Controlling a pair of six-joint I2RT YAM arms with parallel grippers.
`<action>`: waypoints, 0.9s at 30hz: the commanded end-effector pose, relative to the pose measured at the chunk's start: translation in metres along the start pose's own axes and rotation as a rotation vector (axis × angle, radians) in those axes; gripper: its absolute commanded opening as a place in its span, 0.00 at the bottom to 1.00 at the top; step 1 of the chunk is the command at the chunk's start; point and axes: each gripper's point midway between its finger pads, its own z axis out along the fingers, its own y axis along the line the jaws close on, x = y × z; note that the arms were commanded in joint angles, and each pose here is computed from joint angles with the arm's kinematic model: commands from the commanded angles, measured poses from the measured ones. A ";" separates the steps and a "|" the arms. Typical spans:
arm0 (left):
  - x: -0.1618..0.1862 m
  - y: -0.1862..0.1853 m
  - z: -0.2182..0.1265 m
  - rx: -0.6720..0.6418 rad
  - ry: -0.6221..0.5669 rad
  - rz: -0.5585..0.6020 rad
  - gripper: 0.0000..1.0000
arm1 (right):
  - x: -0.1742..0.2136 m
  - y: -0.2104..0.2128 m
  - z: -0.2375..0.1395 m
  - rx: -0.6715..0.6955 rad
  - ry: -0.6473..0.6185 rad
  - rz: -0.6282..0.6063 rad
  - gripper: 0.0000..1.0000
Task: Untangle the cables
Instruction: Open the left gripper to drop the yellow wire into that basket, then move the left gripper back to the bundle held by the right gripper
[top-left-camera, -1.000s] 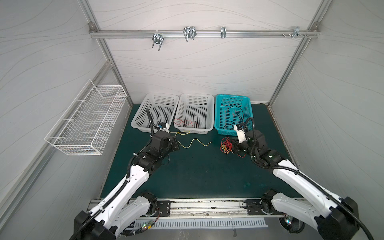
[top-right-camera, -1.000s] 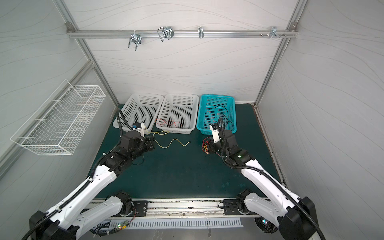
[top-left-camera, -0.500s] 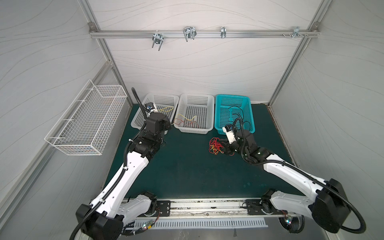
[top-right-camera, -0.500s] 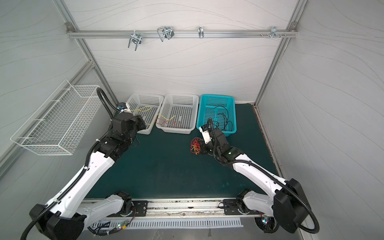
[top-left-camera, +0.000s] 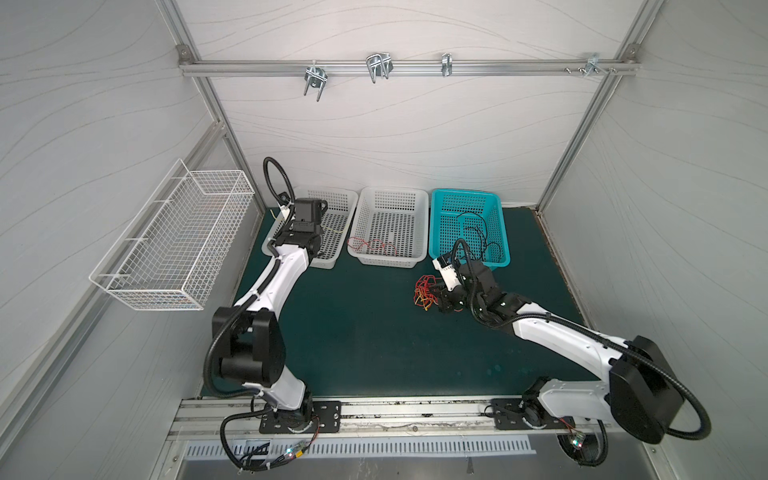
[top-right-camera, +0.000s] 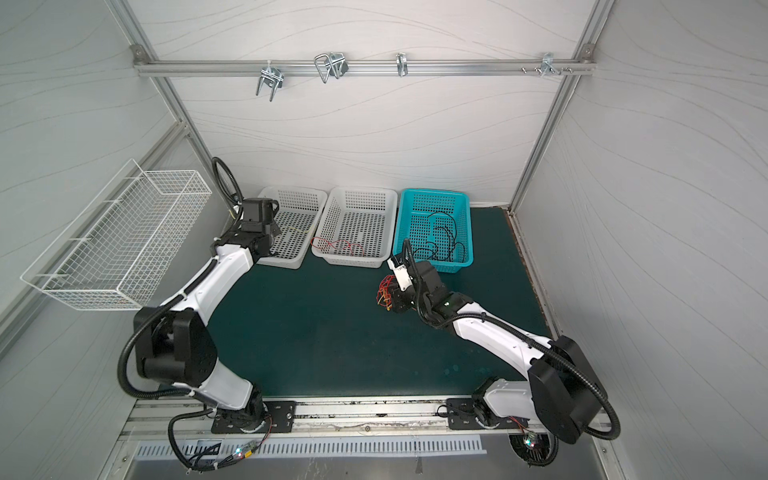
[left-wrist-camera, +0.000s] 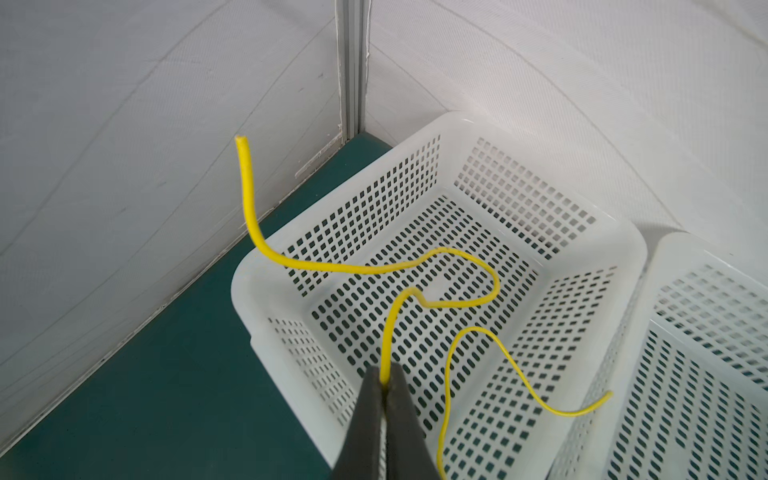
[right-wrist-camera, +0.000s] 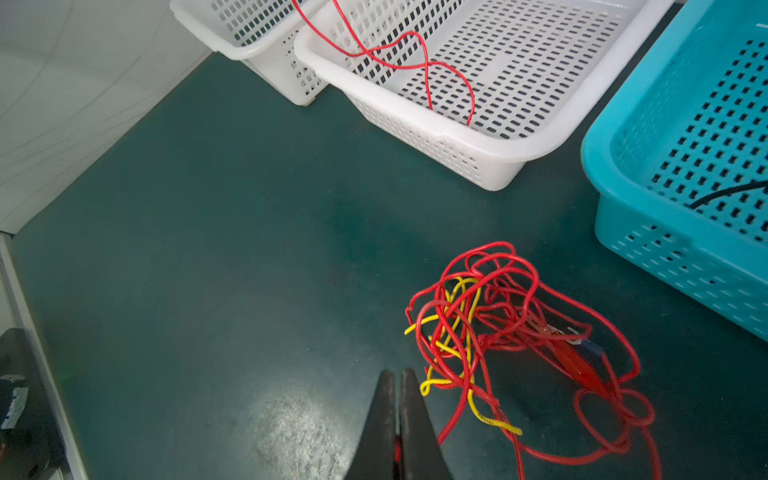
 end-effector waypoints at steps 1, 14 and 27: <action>-0.008 0.000 0.017 -0.069 -0.017 0.002 0.00 | -0.015 0.012 0.004 -0.045 -0.030 -0.012 0.00; 0.040 -0.001 0.051 -0.098 0.124 0.083 0.57 | -0.022 0.018 0.002 -0.055 -0.048 -0.029 0.00; 0.045 -0.041 0.000 0.200 0.202 0.086 0.76 | -0.032 0.014 -0.007 -0.018 -0.071 -0.041 0.00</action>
